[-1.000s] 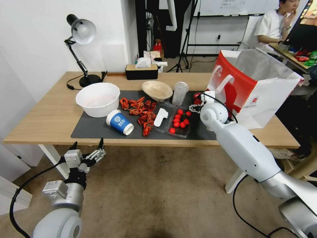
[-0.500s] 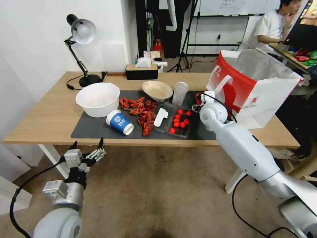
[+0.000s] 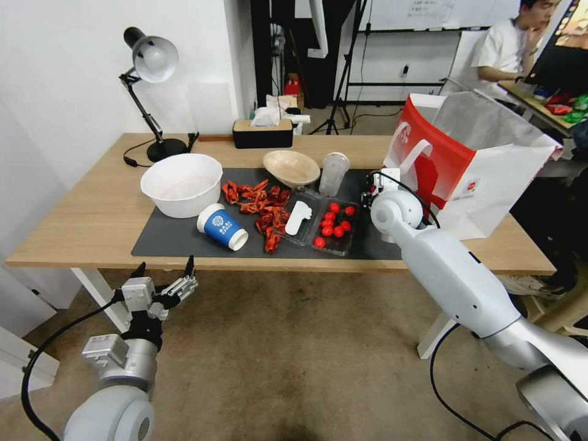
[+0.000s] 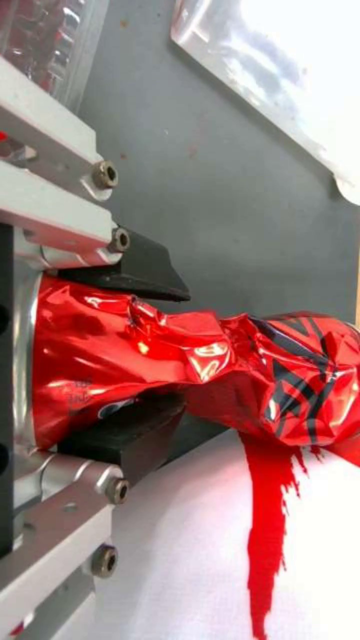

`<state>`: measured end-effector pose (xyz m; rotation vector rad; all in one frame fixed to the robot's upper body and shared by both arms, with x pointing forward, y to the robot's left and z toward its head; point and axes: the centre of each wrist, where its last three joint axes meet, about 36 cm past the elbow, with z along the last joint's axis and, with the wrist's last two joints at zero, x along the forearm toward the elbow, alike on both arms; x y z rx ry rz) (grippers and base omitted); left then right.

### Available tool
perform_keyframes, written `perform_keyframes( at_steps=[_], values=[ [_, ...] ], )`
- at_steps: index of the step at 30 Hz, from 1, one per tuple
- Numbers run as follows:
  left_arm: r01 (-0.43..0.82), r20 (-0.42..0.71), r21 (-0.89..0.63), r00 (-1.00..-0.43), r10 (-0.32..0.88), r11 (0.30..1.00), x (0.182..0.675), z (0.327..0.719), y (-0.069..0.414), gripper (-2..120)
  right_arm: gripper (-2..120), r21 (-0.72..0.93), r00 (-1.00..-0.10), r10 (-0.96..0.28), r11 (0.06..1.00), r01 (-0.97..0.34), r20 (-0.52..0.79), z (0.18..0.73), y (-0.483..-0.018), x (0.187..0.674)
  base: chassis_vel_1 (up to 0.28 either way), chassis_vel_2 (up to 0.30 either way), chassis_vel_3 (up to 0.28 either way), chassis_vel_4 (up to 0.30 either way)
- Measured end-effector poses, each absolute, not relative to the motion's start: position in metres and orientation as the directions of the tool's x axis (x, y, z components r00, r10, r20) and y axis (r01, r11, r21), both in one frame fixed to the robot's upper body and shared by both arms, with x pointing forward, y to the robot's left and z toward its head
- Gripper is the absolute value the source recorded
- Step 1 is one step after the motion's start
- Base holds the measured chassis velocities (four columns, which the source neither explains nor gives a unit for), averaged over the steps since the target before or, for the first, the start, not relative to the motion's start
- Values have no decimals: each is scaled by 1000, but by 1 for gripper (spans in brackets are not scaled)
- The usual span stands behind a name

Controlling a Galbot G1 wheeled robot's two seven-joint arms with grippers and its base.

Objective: Pick up the trash from the table and place it into the takeout bag.

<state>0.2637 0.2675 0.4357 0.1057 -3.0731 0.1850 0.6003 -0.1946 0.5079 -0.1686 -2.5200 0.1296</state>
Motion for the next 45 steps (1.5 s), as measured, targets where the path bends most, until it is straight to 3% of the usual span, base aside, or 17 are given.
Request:
perform_keyframes(
  at_steps=[4, 14, 30, 45],
  values=[
    [-72, 62, -117, -996, -65, 991, 263, 437, 267, 100, 35, -127, -817, 144, 988, 88, 559, 511, -196, 596, 0, 0, 0, 0],
    [-75, 58, -119, -996, -68, 990, 263, 436, 266, 100, 17, -109, -857, 98, 993, 49, 505, 527, -202, 574, 0, 0, 0, 0],
    [-81, 43, -134, -996, -76, 988, 257, 442, 261, 100, 17, -116, -917, 29, 993, -19, 398, 546, -218, 549, 0, 0, 0, 0],
    [-96, 39, -139, -995, -91, 986, 259, 443, 261, 100, 17, -77, -955, -169, 978, -193, 244, 566, -255, 500, 0, 0, 0, 0]
  ],
)
